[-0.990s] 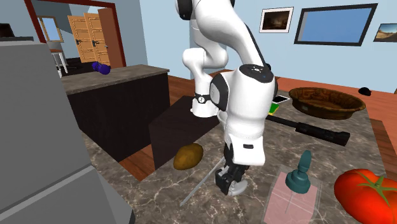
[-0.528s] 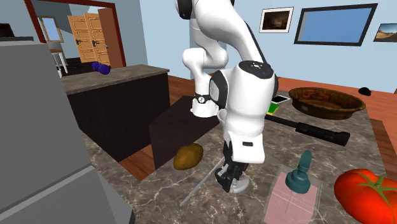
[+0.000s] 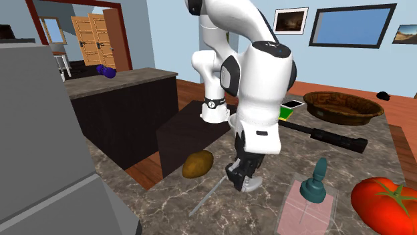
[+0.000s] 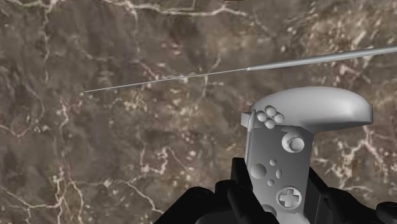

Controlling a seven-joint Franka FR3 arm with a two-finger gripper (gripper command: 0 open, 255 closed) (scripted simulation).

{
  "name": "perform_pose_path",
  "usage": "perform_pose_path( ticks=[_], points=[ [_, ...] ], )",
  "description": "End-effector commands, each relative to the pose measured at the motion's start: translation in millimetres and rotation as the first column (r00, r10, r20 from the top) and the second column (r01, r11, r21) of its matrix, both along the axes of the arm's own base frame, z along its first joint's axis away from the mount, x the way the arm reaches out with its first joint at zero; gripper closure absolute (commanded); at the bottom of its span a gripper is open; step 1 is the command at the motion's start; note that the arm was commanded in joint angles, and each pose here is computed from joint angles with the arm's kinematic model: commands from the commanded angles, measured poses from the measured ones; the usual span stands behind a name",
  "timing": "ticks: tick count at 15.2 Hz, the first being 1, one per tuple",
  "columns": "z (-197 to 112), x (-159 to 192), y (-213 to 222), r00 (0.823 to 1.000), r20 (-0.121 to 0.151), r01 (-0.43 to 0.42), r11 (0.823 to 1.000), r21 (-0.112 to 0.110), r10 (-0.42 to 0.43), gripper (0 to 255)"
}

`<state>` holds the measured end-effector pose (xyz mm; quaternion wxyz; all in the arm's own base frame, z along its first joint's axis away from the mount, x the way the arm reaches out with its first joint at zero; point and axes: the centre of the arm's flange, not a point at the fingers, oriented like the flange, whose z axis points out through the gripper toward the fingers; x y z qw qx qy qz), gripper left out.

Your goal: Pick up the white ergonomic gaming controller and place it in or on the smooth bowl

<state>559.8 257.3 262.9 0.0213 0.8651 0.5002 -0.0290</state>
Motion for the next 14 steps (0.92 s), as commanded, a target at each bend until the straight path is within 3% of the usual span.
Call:
perform_pose_path(
  ticks=[1, 14],
  points=[
    [10, 0, -1, 1.000, 0.000, 0.000, 1.000, 0.000, 0.000, 255],
    [79, 0, -1, 1.000, 0.000, 0.000, 1.000, 0.000, 0.000, 255]
  ],
)
